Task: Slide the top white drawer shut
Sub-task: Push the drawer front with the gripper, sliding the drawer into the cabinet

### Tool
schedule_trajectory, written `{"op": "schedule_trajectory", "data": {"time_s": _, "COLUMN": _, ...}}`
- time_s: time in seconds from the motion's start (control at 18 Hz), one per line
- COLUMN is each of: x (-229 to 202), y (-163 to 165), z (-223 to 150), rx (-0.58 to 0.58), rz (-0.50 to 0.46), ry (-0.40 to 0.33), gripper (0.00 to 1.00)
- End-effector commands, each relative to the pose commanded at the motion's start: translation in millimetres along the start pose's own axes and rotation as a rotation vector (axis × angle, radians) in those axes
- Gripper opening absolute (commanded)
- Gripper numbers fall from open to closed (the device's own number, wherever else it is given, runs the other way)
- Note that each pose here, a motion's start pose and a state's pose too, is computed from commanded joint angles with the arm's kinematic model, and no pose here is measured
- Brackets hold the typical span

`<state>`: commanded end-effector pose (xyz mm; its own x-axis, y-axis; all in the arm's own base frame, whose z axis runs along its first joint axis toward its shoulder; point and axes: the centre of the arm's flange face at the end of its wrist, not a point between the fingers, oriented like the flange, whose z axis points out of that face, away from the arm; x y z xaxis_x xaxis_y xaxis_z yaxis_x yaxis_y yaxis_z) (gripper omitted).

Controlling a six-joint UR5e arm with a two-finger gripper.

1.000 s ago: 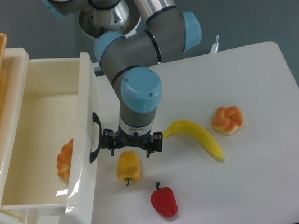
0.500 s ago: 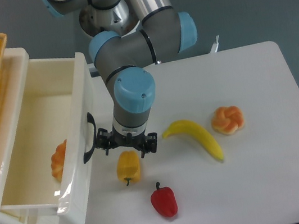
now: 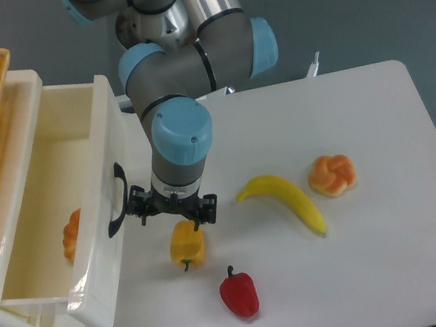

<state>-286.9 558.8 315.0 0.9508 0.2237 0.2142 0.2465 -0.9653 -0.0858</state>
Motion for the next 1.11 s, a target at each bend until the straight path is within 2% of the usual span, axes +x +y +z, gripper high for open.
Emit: {"op": "schedule_trajectory", "data": {"time_s": 1.11, "x": 52, "y": -14, "z": -2, "rx": 0.014, "rz": 0.097, "ry": -0.016, "gripper": 1.0}}
